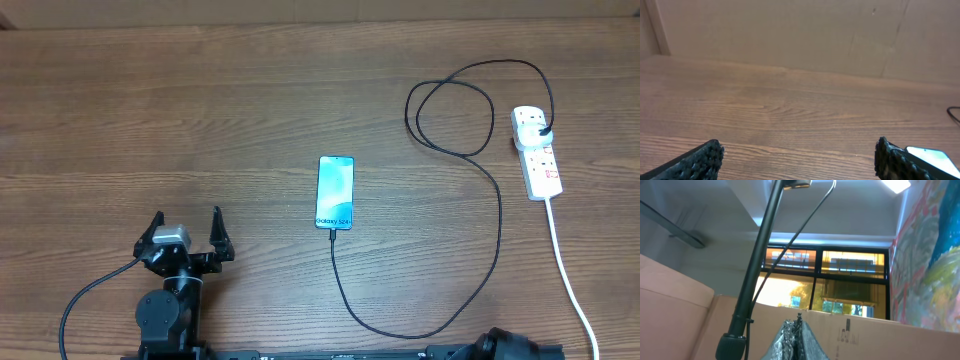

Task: Plug charger to phone and switch on socket

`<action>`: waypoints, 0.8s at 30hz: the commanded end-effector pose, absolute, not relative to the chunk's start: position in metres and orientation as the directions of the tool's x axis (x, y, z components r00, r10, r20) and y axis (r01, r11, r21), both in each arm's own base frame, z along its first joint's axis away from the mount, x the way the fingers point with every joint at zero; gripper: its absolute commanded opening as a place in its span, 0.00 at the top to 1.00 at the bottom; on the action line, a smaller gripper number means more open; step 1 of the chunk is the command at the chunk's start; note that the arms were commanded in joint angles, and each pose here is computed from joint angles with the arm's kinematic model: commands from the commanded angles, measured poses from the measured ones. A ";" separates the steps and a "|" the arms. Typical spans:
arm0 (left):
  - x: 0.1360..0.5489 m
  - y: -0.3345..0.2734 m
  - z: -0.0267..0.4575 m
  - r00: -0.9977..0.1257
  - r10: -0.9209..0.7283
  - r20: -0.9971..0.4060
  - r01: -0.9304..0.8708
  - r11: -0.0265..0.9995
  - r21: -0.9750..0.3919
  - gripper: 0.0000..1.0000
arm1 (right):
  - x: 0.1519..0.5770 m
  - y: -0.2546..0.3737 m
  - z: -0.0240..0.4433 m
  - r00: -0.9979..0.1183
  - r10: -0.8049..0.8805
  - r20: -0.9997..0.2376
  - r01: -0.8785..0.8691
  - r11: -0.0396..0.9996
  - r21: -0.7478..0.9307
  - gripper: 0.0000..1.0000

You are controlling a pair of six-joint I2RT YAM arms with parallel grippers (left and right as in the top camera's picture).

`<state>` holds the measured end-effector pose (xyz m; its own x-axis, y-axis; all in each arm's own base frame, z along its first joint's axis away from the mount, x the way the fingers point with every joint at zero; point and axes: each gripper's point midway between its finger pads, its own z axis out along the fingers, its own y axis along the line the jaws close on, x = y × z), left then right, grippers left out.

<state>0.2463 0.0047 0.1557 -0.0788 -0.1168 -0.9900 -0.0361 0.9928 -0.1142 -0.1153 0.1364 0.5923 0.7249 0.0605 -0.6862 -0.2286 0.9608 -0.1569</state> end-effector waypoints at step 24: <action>0.246 0.002 0.155 -0.078 -0.067 -0.995 -0.016 0.998 -0.066 0.00 | -0.189 0.140 0.560 0.842 0.026 -0.539 -0.217 0.931 -0.293 0.96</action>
<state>0.2463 0.0036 0.1557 -0.0803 -0.0933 -0.9924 -0.0274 0.9954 -0.0914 -0.1826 0.1540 0.5616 0.8445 -0.0228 -0.5350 -0.1652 0.9393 -0.3008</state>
